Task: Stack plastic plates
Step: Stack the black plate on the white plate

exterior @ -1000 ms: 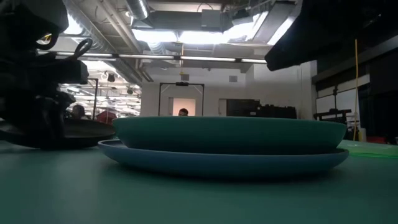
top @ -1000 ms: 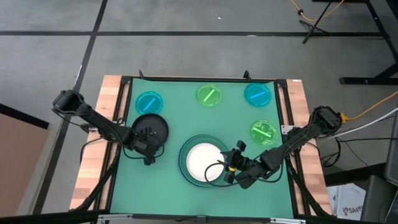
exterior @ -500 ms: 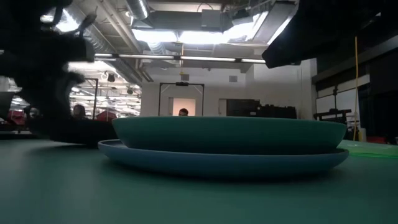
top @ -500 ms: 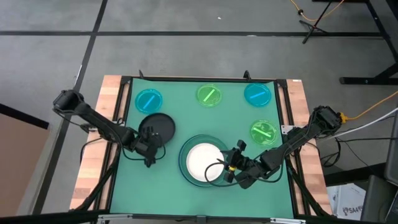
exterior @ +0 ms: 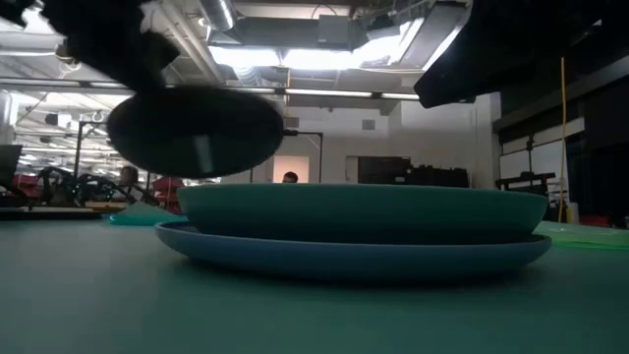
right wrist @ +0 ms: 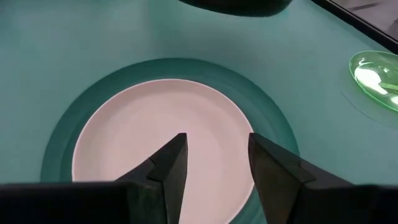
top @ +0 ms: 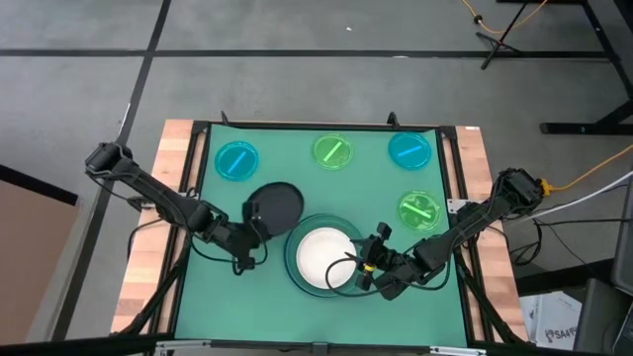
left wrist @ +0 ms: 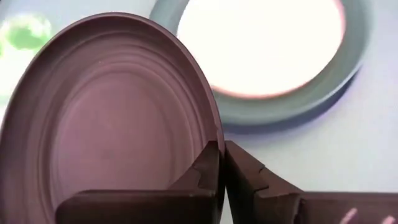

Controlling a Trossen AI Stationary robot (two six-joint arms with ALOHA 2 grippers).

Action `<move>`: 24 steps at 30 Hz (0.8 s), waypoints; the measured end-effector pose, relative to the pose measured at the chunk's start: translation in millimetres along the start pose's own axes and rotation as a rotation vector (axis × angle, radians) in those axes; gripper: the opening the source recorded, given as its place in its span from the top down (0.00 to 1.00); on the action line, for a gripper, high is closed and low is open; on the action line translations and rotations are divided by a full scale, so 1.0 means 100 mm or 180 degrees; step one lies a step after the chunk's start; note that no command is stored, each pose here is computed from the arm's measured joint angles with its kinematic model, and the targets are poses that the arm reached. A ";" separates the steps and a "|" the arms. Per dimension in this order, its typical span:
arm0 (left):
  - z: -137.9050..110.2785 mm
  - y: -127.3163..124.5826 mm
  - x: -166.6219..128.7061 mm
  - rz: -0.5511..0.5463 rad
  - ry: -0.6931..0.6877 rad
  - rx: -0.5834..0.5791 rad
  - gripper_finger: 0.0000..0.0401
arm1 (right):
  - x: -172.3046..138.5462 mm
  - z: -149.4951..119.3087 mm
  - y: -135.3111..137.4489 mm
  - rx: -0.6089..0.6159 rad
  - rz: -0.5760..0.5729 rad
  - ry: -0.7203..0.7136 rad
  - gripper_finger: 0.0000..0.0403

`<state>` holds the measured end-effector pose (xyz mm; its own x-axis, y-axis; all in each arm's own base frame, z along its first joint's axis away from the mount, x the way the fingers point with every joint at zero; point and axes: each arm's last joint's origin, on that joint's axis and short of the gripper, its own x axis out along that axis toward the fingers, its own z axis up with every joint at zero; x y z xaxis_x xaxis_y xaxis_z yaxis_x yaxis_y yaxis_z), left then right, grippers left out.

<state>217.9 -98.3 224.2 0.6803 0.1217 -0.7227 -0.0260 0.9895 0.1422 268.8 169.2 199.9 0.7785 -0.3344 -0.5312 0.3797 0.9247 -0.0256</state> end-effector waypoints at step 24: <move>0.35 -0.64 0.94 -0.0843 -0.0659 0.1269 0.98 | 0.00 -0.01 -0.01 -0.0129 -0.0071 -0.0020 0.60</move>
<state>309.2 -152.9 170.6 0.7575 -0.1867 -0.6256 0.4201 0.8729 0.2481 267.4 168.5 199.0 0.7733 -0.3562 -0.5246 0.3766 0.9236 -0.0719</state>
